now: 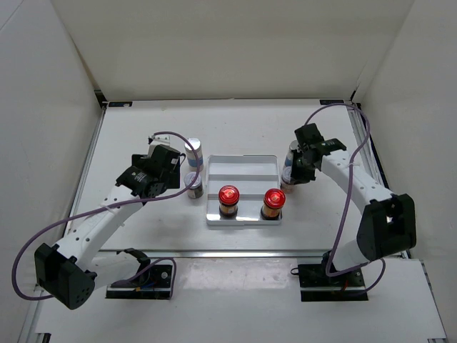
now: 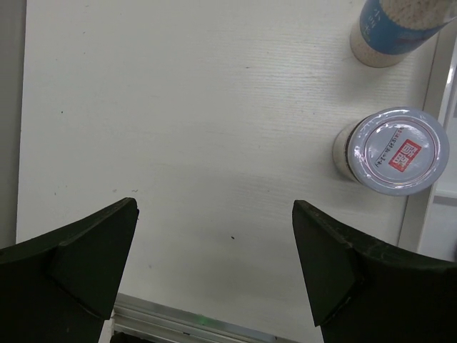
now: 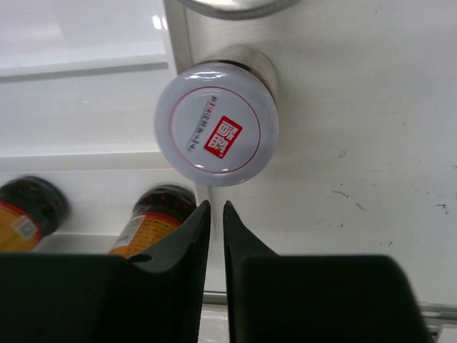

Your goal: Organize the condiment bottles

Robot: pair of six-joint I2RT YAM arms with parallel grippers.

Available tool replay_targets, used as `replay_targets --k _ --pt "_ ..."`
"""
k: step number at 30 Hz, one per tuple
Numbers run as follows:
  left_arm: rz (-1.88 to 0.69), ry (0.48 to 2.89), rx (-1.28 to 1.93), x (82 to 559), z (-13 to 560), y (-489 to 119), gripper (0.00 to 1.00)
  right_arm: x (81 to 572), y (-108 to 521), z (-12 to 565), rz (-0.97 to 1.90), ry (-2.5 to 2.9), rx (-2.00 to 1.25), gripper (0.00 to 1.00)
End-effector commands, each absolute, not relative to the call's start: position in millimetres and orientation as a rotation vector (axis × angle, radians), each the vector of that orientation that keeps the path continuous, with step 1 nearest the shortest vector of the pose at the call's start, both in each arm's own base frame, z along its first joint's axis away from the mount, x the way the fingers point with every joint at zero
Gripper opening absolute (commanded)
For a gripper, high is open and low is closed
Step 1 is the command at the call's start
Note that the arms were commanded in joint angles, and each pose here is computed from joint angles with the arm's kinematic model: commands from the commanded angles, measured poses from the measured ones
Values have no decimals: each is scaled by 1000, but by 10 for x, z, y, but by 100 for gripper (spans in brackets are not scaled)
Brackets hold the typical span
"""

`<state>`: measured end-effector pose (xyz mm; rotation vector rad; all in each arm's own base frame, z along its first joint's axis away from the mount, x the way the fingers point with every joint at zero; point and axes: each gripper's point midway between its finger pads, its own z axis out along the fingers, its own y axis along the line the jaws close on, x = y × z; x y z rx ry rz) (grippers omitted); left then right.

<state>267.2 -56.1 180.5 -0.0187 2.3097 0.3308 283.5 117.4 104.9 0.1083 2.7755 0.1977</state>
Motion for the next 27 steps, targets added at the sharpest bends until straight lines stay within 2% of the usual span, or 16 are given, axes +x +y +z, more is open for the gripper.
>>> replay_targets --k 1,5,8,9,11,17,23,27 --pt "294 2242 -49 2741 2005 -563 100 2964 1172 1645 216 2607 103 15" --pt "294 2242 -49 2741 2005 -563 100 3008 1247 1975 228 2536 61 15" --pt "299 2249 -45 2748 1982 -567 100 3046 1253 1934 207 2559 29 61" --pt "299 2249 -45 2748 1982 -567 100 3054 1256 1901 202 2570 29 71" --pt "299 2249 -45 2748 1982 -567 100 3082 1263 1758 182 2606 15 82" --pt "305 2237 -54 2744 2012 -546 100 3156 1341 1369 172 2701 -10 93" --pt "320 2240 -54 2753 1996 -535 100 3144 1337 1044 132 2782 -13 92" --pt "320 2240 -54 2753 1996 -535 100 3171 1330 928 112 2795 -11 85"
